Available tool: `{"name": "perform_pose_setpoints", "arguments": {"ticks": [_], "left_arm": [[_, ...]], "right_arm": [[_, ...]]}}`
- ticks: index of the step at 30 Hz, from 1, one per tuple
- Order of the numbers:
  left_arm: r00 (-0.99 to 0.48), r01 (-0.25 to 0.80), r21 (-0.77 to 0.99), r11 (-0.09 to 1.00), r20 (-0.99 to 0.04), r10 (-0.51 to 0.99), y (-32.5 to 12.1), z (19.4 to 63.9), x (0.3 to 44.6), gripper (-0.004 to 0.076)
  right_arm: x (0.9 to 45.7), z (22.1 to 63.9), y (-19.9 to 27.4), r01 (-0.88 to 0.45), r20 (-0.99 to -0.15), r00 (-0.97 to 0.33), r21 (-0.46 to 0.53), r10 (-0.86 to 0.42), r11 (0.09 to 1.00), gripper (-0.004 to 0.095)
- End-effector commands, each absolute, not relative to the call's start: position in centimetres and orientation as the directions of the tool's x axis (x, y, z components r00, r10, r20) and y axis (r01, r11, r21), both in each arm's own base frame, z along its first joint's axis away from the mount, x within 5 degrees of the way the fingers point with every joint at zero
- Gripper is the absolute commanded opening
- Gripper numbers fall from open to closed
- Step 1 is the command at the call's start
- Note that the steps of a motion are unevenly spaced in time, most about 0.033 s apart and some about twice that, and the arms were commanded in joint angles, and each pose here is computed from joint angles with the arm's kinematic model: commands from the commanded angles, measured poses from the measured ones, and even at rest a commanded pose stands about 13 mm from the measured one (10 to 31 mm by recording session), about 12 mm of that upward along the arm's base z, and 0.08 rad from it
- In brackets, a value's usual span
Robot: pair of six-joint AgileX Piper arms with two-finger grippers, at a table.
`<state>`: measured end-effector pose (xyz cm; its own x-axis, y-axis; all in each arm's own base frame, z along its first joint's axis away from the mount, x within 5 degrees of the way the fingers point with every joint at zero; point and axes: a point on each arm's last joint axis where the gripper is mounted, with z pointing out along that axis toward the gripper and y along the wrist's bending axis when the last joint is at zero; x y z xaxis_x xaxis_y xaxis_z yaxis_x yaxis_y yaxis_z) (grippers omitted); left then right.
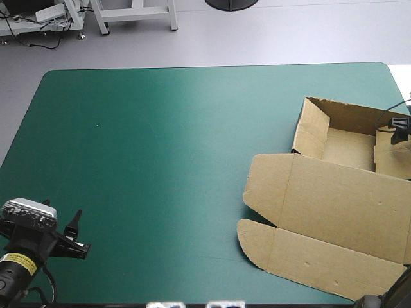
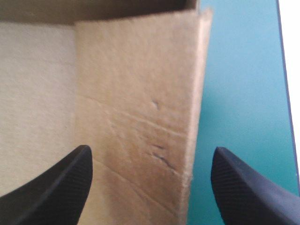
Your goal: Fold the box
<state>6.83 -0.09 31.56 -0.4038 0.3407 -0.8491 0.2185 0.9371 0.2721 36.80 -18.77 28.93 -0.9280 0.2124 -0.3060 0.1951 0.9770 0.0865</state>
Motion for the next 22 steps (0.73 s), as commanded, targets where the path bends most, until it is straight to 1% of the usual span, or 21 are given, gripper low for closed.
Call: {"name": "perform_pose_setpoints", "arguments": {"ticks": [1, 3, 6, 9, 11, 17, 19, 22], "left_arm": [[-0.329, 0.212, 0.282, 0.936, -0.881, 0.34, -0.2, 32.8, 7.1, 0.0462], [-0.33, 0.209, 0.276, 0.938, -0.883, 0.334, -0.2, 32.8, 7.1, 0.0461], [-0.32, 0.203, 0.283, 0.937, -0.886, 0.337, -0.2, 32.9, 7.2, 0.0461], [-0.307, 0.201, 0.277, 0.94, -0.893, 0.329, -0.2, 33.0, 7.2, 0.0461], [-0.299, 0.205, 0.271, 0.94, -0.897, 0.324, -0.3, 33.0, 7.2, 0.0461], [-0.297, 0.208, 0.266, 0.941, -0.9, 0.32, -0.4, 33.1, 7.2, 0.0461], [-0.297, 0.208, 0.264, 0.942, -0.9, 0.318, -0.4, 33.1, 7.2, 0.0461], [-0.301, 0.202, 0.247, 0.948, -0.905, 0.3, -0.4, 33.1, 7.2, 0.0461]], "right_arm": [[35.4, 35.7, -17.1, 0.141, -0.483, -0.857, 0.113, 0.178, 0.984, 0.0684], [34.6, 37.9, -16.1, 0.11, -0.549, -0.819, 0.133, 0.165, 0.985, 0.0667], [33.5, 41.1, -13.8, 0.001, -0.652, -0.749, 0.17, 0.113, 0.985, 0.0645], [32.2, 44.1, -10.4, -0.113, -0.724, -0.689, 0.13, 0.017, 0.985, 0.0625], [31.0, 45.8, -7.9, -0.17, -0.754, -0.655, 0.094, -0.041, 0.981, 0.061], [26.9, 49.6, -0.2, -0.35, -0.791, -0.553, -0.065, -0.263, 0.934, 0.0602], [24.8, 50.9, 1.8, -0.396, -0.809, -0.5, -0.104, -0.309, 0.912, 0.0597], [21.4, 52.7, 3.2, -0.433, -0.84, -0.424, -0.14, -0.338, 0.891, 0.0597]]}}
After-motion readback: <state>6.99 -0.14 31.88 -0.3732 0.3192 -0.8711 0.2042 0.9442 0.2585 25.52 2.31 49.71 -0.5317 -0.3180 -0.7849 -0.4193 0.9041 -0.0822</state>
